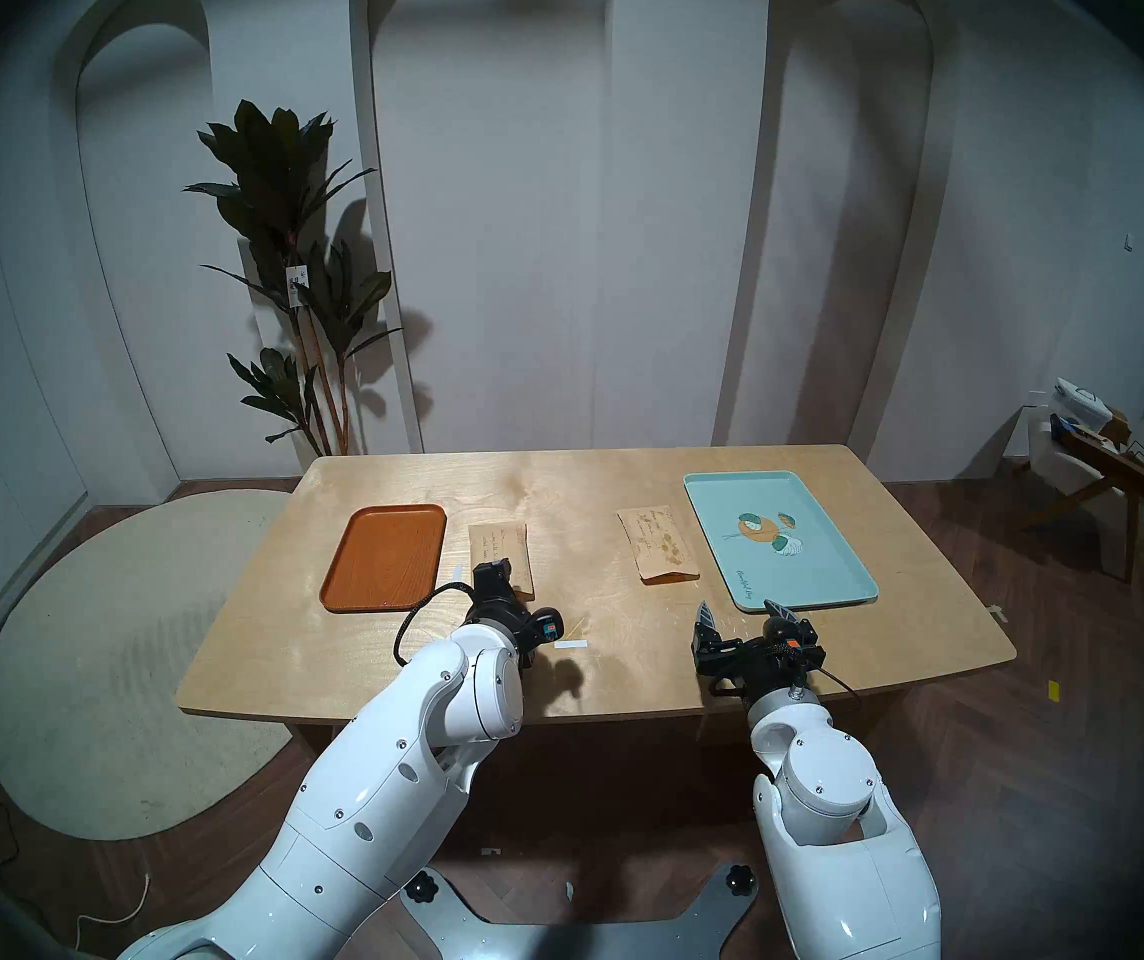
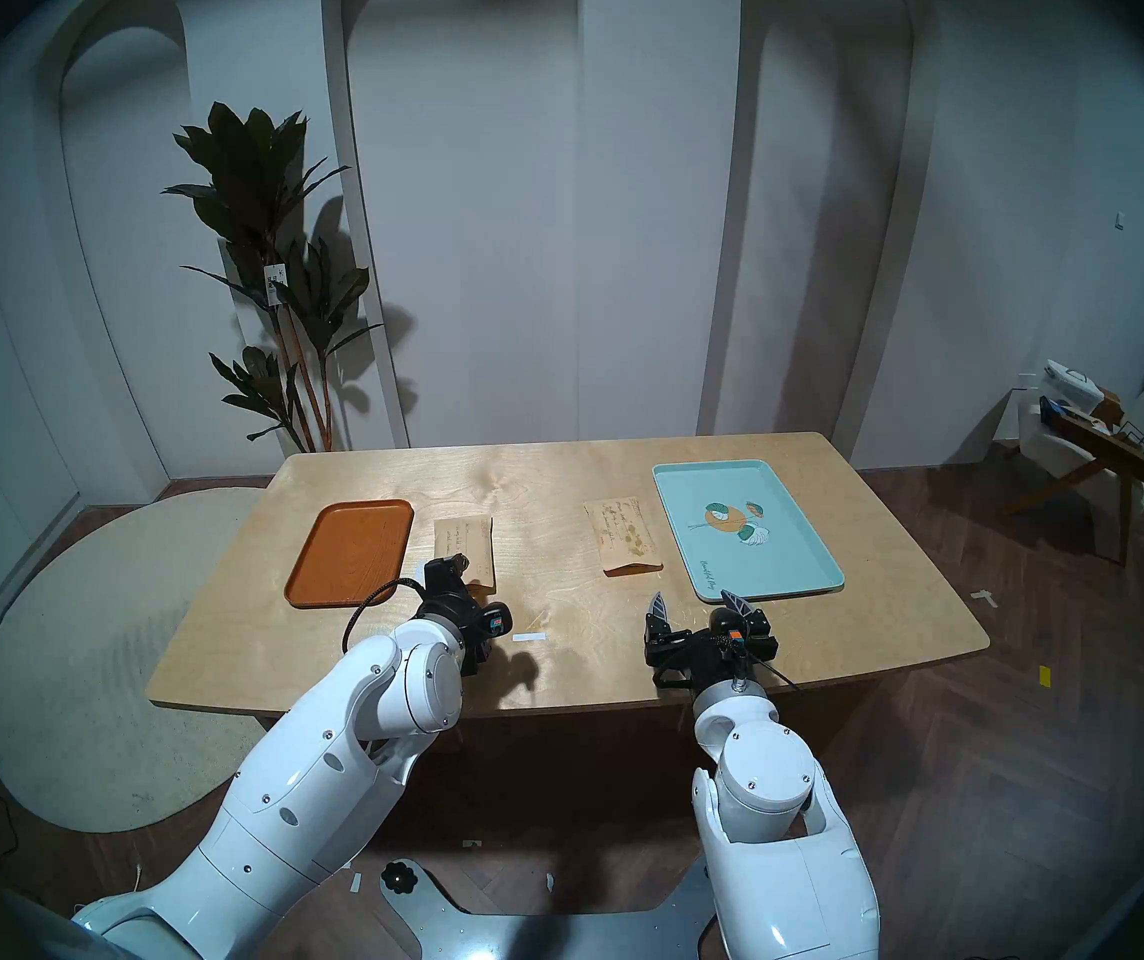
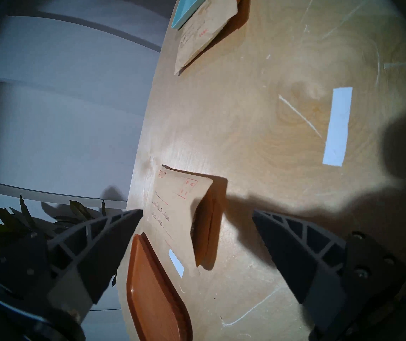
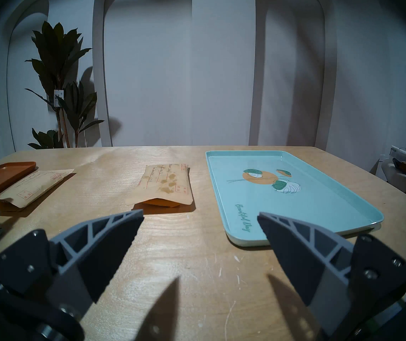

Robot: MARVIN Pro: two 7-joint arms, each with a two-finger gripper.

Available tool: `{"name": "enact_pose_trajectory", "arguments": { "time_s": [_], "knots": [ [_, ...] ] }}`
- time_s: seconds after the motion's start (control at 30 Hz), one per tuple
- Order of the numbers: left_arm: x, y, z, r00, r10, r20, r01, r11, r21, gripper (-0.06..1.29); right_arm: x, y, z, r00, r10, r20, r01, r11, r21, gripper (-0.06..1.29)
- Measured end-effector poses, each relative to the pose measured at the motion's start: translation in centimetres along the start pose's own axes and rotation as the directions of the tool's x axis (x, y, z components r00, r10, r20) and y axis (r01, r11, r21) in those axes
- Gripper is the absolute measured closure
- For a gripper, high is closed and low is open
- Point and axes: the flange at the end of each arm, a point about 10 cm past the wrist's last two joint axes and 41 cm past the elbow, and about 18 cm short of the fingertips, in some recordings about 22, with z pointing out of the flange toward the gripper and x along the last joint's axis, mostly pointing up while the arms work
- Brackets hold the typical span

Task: Sort the mail into the trays, one tray per recipient

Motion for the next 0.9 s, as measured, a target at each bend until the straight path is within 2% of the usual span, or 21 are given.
{"name": "enact_pose_trajectory", "arguments": {
  "time_s": [0.33, 0.57, 0.9],
  "knots": [
    [-0.2, -0.2, 1.2, 1.0, -0.015, -0.003, 0.015, 0.998, 0.065, 0.03, 0.0, 0.0, 0.0, 1.0, 0.0, 0.0, 0.0, 1.0, 0.0, -0.02],
    [-0.5, -0.5, 1.9, 1.0, -0.009, -0.005, 0.009, 0.996, 0.083, 0.04, 0.0, 0.0, 0.0, 1.0, 0.0, 0.0, 0.0, 1.0, 0.0, -0.02],
    [-3.1, -1.5, 2.0, 0.999, 0.026, 0.03, -0.029, 0.996, 0.081, 0.04, 0.0, 0.0, 0.0, 1.0, 0.0, 0.0, 0.0, 1.0, 0.0, -0.02]
  ]
}}
